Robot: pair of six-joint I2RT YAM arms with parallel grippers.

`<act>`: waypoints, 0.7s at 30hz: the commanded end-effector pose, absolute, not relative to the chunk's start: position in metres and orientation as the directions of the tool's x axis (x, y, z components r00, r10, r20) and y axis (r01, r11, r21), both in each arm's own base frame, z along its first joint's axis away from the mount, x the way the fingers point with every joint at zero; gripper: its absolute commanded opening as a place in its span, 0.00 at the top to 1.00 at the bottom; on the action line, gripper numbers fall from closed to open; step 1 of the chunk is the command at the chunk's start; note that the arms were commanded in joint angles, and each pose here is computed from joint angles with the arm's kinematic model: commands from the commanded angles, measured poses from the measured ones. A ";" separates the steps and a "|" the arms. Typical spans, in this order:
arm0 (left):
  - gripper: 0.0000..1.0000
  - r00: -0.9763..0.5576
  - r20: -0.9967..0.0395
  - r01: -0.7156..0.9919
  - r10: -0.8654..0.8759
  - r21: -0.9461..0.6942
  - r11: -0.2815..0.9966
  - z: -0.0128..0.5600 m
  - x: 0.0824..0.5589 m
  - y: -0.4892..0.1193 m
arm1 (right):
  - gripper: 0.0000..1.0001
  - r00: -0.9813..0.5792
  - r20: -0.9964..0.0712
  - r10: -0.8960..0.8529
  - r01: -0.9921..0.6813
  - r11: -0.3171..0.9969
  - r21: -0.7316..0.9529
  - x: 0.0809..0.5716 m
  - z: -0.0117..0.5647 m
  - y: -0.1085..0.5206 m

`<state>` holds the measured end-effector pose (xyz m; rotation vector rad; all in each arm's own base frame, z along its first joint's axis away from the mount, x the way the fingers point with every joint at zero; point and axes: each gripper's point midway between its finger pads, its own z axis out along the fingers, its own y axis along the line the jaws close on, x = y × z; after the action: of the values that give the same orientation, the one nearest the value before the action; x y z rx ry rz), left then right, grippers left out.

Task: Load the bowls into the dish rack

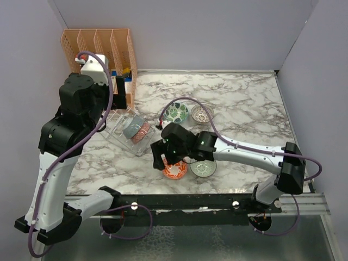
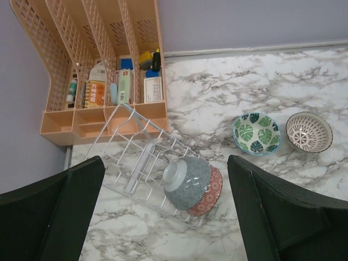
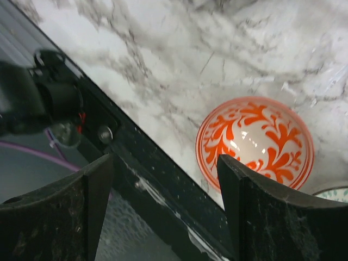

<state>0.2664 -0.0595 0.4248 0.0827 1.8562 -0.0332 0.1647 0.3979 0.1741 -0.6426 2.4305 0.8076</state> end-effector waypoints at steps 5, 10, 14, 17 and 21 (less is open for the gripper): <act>0.01 -0.222 -0.973 0.072 -0.065 -0.082 0.994 0.479 0.246 -0.057 | 0.28 -0.724 -0.541 -0.427 -0.609 0.764 0.212 0.127 0.141 0.376; 0.01 -0.193 -0.975 0.069 -0.110 -0.125 0.990 0.487 0.234 -0.052 | 0.30 -0.692 -0.529 -0.491 -0.647 0.747 0.154 0.126 0.114 0.396; 0.01 -0.164 -0.976 0.077 -0.142 -0.156 0.985 0.494 0.222 -0.049 | 0.31 -0.705 -0.485 -0.517 -0.639 0.760 0.119 0.121 0.089 0.408; 0.01 -0.142 -0.977 0.100 -0.159 -0.174 0.980 0.502 0.213 -0.049 | 0.36 -0.699 -0.491 -0.519 -0.620 0.782 0.056 0.128 0.079 0.410; 0.01 -0.106 -0.980 0.119 -0.171 -0.183 0.976 0.512 0.205 -0.047 | 0.44 -0.703 -0.473 -0.531 -0.571 0.818 -0.070 0.144 0.072 0.403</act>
<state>0.2204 -0.0470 0.4952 -0.0441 1.7161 -0.1842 0.1229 0.4055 0.0626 -0.8955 2.5678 0.2884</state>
